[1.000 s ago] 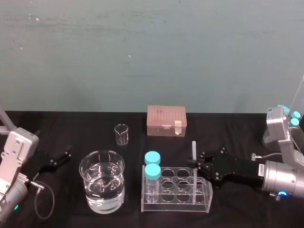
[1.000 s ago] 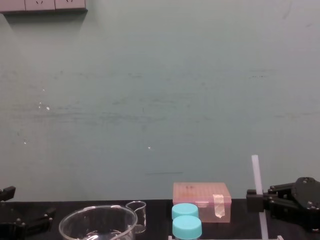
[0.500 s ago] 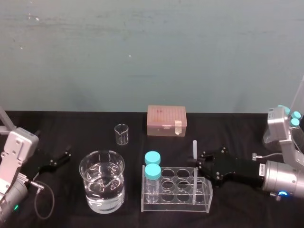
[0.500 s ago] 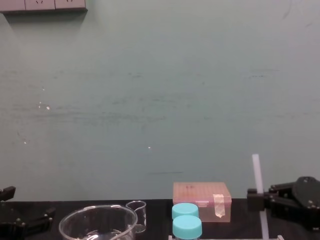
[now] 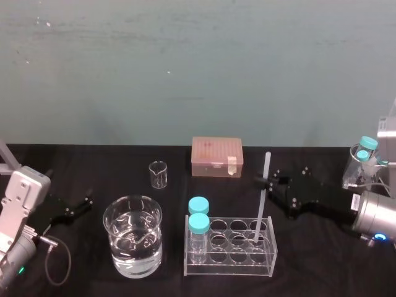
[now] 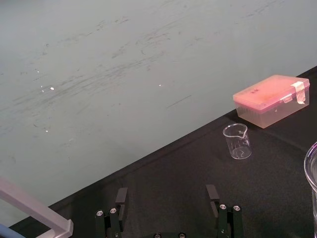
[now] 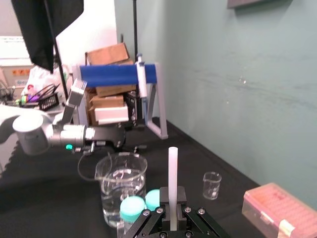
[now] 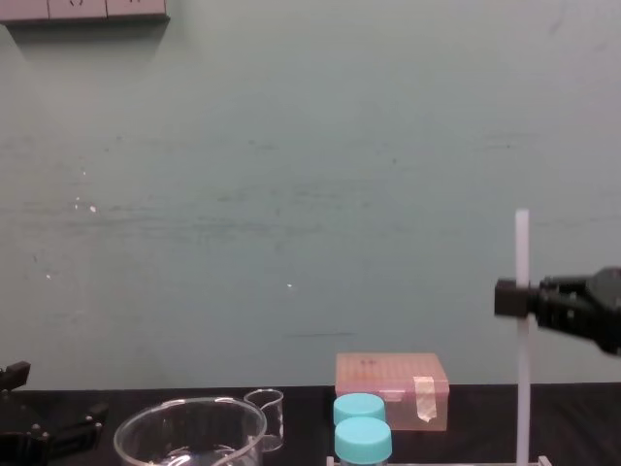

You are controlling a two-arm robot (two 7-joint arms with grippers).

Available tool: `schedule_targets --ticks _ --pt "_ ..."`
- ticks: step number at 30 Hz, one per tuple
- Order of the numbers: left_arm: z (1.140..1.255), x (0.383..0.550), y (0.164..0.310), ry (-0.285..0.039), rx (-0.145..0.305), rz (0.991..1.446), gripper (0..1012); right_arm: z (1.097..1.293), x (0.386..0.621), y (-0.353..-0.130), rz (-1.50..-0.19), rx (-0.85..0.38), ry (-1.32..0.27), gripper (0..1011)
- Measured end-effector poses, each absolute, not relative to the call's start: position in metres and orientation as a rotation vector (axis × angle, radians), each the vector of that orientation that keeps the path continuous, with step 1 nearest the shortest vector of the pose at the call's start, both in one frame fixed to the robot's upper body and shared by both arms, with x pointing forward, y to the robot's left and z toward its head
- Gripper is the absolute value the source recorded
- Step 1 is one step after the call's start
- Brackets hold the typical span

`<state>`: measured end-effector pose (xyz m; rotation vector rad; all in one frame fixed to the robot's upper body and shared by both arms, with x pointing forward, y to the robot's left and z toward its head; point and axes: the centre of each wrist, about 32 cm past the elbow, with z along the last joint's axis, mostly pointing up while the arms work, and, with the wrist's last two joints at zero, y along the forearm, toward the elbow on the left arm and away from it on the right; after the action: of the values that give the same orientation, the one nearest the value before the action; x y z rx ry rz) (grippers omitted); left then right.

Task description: Pick up the stirring rod with one hand, then place it down.

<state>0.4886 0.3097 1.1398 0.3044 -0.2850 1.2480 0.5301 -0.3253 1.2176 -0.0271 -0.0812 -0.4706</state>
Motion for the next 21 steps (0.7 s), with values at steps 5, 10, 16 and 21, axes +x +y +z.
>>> schedule_targets --ticks 5,10,16,21 --pt "1.14 0.489 0.31 -0.285 0.304 1.248 1005 1.234 0.527 -0.325 -0.506 0.005 -0.076 72" --pt "1.14 0.489 0.31 -0.285 0.304 1.248 1005 1.246 0.525 -0.326 -0.564 0.028 -0.079 72" --pt "1.14 0.489 0.31 -0.285 0.304 1.248 1005 1.252 0.526 -0.327 -0.677 0.061 -0.086 72" --pt "1.14 0.489 0.31 -0.285 0.304 1.248 1005 1.246 0.533 -0.324 -0.782 0.074 -0.086 72"
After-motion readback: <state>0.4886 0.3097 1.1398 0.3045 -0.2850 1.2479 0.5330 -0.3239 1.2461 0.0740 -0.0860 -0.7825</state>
